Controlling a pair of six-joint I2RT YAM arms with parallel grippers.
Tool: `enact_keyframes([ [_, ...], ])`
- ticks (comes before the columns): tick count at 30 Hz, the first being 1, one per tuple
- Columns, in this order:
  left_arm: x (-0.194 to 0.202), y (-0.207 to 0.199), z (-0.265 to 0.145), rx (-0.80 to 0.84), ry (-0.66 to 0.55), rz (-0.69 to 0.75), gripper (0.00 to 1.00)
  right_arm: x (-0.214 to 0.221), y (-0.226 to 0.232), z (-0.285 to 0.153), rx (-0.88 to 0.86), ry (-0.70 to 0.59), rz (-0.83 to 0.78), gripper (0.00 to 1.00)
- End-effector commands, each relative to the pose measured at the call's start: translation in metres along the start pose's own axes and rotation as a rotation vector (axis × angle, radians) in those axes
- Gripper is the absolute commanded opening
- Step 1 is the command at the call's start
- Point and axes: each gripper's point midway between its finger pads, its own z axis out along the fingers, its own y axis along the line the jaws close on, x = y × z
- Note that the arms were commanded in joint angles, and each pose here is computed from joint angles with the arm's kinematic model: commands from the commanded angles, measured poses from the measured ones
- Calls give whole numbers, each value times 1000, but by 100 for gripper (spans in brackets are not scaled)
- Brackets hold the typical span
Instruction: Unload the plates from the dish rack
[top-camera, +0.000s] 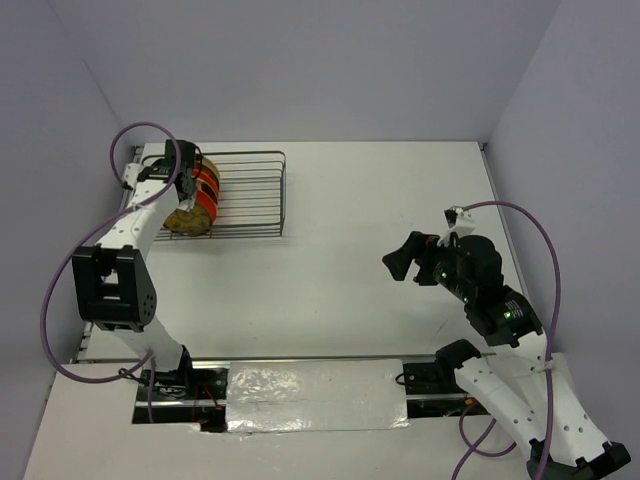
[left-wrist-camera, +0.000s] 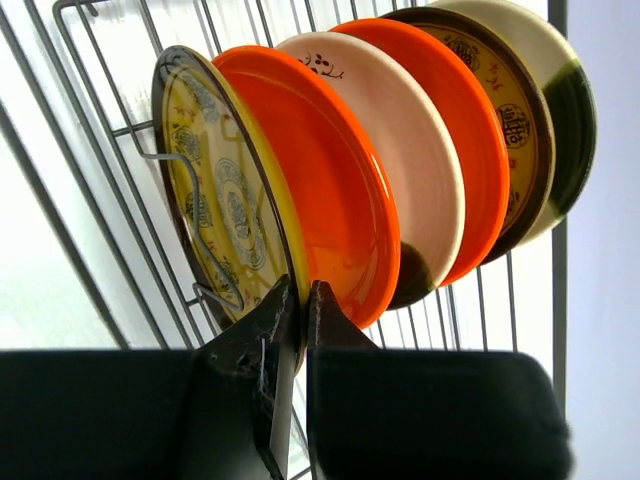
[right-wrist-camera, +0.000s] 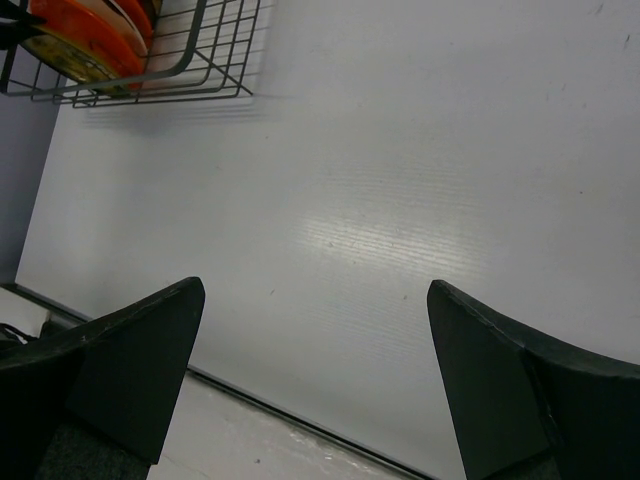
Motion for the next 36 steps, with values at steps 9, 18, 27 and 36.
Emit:
enact_keyframes([
  [9,-63,-11,-83,163,-93,-85,0,-17,10,0,-30,-52,-13,100],
  [18,-100,-69,-177,503,-158,159,0,-45,29,11,-69,-79,11,100],
  [27,71,-86,-280,924,-184,1174,0,-131,56,-20,-57,-227,119,100],
  [36,215,32,-314,1129,-578,1834,0,-154,54,-12,-76,-36,73,99],
])
